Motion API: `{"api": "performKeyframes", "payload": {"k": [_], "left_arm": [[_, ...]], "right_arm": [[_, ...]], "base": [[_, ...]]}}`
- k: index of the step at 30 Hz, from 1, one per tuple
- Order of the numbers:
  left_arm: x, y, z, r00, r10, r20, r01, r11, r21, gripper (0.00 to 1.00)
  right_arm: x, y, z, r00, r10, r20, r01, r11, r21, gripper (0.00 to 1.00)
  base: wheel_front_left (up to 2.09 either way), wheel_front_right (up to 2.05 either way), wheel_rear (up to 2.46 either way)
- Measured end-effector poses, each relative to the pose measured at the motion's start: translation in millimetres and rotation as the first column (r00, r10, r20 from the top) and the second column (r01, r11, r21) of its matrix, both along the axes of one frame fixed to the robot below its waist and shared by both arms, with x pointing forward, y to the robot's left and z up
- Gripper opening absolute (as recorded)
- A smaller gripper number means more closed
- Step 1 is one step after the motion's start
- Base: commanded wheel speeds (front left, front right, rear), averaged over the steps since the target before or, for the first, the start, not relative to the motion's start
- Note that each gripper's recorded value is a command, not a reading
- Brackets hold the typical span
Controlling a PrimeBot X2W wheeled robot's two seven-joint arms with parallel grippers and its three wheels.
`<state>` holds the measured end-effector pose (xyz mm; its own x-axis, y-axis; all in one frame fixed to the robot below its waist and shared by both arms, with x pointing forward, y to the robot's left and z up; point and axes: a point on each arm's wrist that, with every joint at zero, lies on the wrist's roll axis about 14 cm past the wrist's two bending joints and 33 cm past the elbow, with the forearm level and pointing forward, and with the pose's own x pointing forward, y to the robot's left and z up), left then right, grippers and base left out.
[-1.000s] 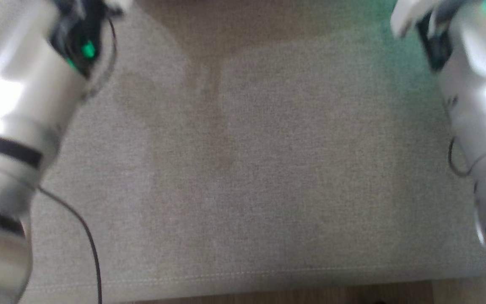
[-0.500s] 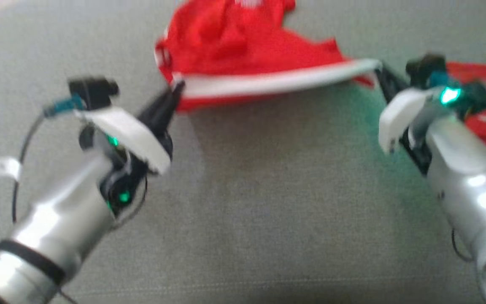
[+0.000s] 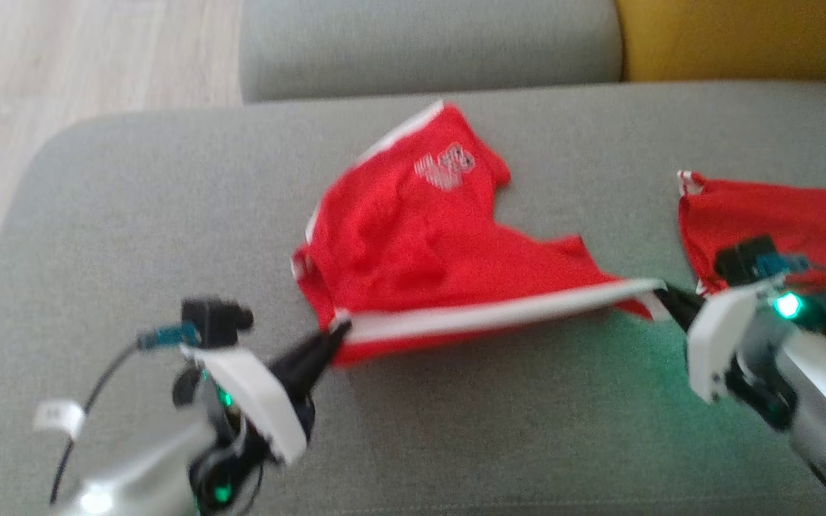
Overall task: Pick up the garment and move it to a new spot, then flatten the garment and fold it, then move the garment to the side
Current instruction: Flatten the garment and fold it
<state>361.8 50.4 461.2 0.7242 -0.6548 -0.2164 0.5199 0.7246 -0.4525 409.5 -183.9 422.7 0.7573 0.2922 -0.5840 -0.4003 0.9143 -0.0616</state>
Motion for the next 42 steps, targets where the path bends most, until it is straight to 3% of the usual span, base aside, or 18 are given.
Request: {"api": "performKeyframes", "payload": {"k": [9, 14, 27, 36, 42], "left_arm": [[-66, -14, -5, 0.994, -0.1, -0.055, 0.099, 0.995, -0.015, 0.0], [-79, -17, 4, 0.993, -0.1, -0.063, 0.097, 0.994, -0.042, 0.0], [-40, 20, 28, 0.993, 0.109, -0.036, -0.112, 0.989, -0.1, 0.0], [1, 31, 20, 0.981, 0.18, -0.067, -0.185, 0.978, -0.093, 0.0], [27, 43, 9, 0.97, 0.229, -0.082, -0.235, 0.969, -0.071, 0.0]], "right_arm": [[-56, -18, 3, 0.995, 0.053, -0.086, -0.054, 0.998, -0.01, 0.0], [-59, -24, 20, 0.994, 0.079, -0.073, -0.08, 0.997, -0.018, 0.0], [17, 22, 80, 0.968, 0.22, 0.117, -0.206, 0.971, -0.119, 0.0], [94, 56, 89, 0.929, 0.339, 0.146, -0.291, 0.917, -0.273, 0.0], [132, 77, 76, 0.909, 0.398, 0.127, -0.34, 0.881, -0.328, 0.0]], "base": [[0.0, 0.0, 0.0], [0.0, 0.0, 0.0], [0.0, 0.0, 0.0], [0.0, 0.0, 0.0], [0.0, 0.0, 0.0]]}}
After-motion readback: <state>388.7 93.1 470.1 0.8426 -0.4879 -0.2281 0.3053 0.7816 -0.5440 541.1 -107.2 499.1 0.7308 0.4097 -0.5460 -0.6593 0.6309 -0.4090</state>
